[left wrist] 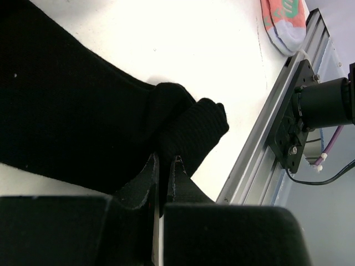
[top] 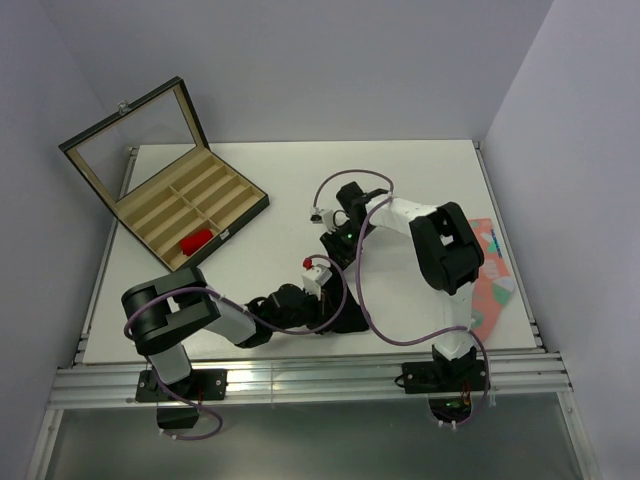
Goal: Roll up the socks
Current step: Roll the sock at the center of the board.
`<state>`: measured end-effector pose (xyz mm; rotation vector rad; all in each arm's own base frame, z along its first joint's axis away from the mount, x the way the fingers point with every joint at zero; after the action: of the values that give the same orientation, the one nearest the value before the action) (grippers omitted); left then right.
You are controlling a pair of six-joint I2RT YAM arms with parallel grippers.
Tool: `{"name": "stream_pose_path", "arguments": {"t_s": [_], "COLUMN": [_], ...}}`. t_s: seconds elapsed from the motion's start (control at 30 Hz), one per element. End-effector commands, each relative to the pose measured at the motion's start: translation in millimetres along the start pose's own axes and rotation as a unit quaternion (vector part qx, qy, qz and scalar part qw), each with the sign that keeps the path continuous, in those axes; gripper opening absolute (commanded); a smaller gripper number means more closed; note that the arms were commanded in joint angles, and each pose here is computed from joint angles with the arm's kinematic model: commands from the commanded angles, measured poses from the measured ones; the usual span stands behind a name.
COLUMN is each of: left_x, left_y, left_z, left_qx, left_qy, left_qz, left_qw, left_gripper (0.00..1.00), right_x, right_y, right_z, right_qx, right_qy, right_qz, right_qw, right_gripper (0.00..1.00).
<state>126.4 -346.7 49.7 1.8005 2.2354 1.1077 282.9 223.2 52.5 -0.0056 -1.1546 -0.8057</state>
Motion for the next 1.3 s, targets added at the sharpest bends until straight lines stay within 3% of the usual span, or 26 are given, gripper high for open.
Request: {"name": "stream_pose_path", "arguments": {"t_s": [0.0, 0.1, 0.13, 0.7, 0.87, 1.27], "left_x": [11.3, 16.0, 19.2, 31.2, 27.4, 24.3], "left_y": [-35.1, -34.8, -35.4, -41.1, -42.8, -39.3], "left_z": [19.6, 16.0, 15.6, -0.9, 3.6, 16.5], "left_qx": [0.008, 0.021, 0.024, 0.074, 0.092, 0.211], "left_qy": [0.036, 0.029, 0.028, 0.041, 0.077, 0.088], "left_qz": [0.074, 0.071, 0.071, 0.117, 0.135, 0.181], "left_qw": [0.997, 0.997, 0.997, 0.99, 0.984, 0.957], "left_gripper": [0.0, 0.0, 0.0, 0.0, 0.0, 0.0], "right_x": [-6.9, -4.1, -2.0, 35.8, 39.4, 53.3], "right_y": [-13.8, -18.9, -19.3, -12.3, -14.8, -18.3], "right_z": [-6.5, -8.9, -11.3, -38.7, -39.7, -46.0], "right_qx": [0.001, 0.004, 0.005, 0.021, 0.02, 0.027], "right_qy": [-0.025, -0.044, -0.05, -0.147, -0.156, -0.191], "right_qz": [0.02, 0.02, 0.018, -0.023, -0.029, -0.047], "right_qw": [0.999, 0.999, 0.999, 0.989, 0.987, 0.98], "right_gripper": [0.24, 0.04, 0.02, 0.0, 0.0, 0.0]}}
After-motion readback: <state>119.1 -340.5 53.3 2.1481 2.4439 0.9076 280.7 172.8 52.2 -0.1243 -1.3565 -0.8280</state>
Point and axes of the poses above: each gripper's point midway between its finger pads, its own x axis back along the fingers, its own z axis along the line the jaws close on, y = z × x, the point moved 4 cm from there along x, back along the fingers, and after that the axes turned 10 degrees about x, right-handed, at the moved point
